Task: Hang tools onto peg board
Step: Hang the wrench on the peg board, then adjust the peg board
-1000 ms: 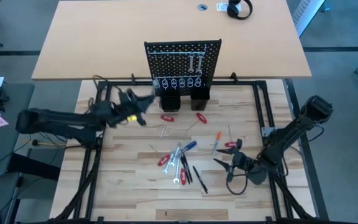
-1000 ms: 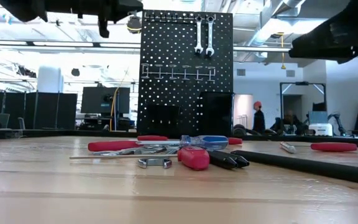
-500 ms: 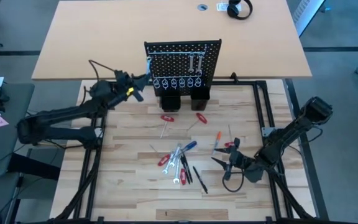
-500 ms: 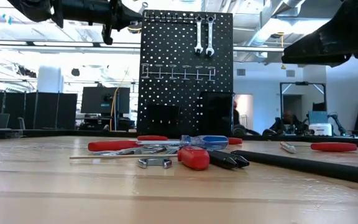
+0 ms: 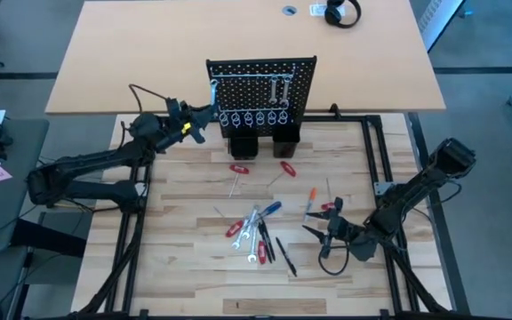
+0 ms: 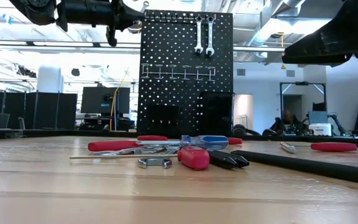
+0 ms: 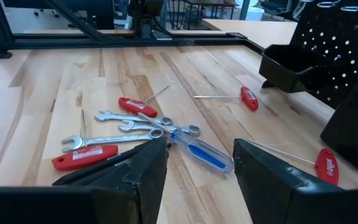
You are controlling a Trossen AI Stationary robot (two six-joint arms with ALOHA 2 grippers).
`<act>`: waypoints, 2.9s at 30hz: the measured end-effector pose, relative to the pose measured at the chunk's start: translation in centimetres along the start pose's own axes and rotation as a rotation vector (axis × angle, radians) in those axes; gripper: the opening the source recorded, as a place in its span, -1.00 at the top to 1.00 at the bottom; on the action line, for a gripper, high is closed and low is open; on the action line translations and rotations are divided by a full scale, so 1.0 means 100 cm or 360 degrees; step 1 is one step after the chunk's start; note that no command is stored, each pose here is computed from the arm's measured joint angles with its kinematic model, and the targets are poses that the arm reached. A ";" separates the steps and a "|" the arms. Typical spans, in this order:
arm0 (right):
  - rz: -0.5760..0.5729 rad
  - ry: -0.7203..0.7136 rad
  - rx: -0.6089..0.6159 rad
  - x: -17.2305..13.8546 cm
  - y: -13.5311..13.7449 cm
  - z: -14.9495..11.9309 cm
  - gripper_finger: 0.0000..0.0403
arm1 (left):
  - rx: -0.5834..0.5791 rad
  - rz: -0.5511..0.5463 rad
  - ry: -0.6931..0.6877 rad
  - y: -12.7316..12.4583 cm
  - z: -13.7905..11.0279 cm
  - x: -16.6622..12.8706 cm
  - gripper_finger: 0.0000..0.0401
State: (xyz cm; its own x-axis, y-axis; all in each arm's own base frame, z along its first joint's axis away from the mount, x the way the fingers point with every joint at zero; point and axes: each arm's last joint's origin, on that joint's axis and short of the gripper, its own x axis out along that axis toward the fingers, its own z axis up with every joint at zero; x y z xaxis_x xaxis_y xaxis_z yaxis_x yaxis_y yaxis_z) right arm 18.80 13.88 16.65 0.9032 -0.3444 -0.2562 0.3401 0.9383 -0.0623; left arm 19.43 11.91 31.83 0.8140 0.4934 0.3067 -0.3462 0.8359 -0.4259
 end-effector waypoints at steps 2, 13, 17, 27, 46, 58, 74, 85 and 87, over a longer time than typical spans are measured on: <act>0.0000 0.0000 0.0000 0.000 0.000 0.000 0.05 | -0.0004 0.0000 0.0012 0.000 -0.001 0.001 1.00; 0.0001 -0.0001 0.0002 0.000 0.000 0.000 0.05 | 0.0000 0.0070 0.0053 0.005 -0.004 0.001 1.00; 0.0001 -0.0001 0.0002 0.000 0.000 0.000 0.05 | -0.0032 0.0120 0.0061 0.012 -0.003 0.000 1.00; 0.0002 -0.0001 0.0002 0.000 0.000 0.000 0.05 | -0.0126 0.0189 0.0042 0.020 0.001 0.000 1.00; 0.0025 0.0011 0.0000 0.000 0.000 0.000 0.05 | -0.0167 0.0361 0.0182 0.031 -0.008 -0.003 0.19; 0.0098 0.0073 0.0059 0.015 -0.012 0.010 0.13 | 0.0185 0.0425 0.0601 0.027 -0.012 -0.029 0.17; -0.0043 -0.0041 0.0153 0.093 -0.180 0.073 0.96 | 0.0336 0.0607 0.0797 0.047 -0.105 -0.079 0.37; -0.0250 0.0031 0.0167 0.126 -0.247 0.079 0.94 | 0.0364 0.0609 0.0796 0.052 -0.127 -0.076 0.39; -0.0288 0.0056 0.0170 0.129 -0.254 0.076 0.94 | 0.0369 0.0608 0.0798 0.053 -0.127 -0.075 0.39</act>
State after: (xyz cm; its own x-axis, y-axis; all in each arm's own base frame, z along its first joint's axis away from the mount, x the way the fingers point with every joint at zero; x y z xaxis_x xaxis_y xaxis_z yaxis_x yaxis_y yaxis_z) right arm 23.77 -14.66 22.29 0.8158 -0.5039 -0.2839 0.5234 0.8520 -0.0083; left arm 17.43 9.56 16.44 0.7131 0.6402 -0.2858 -0.6987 0.6823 -0.2149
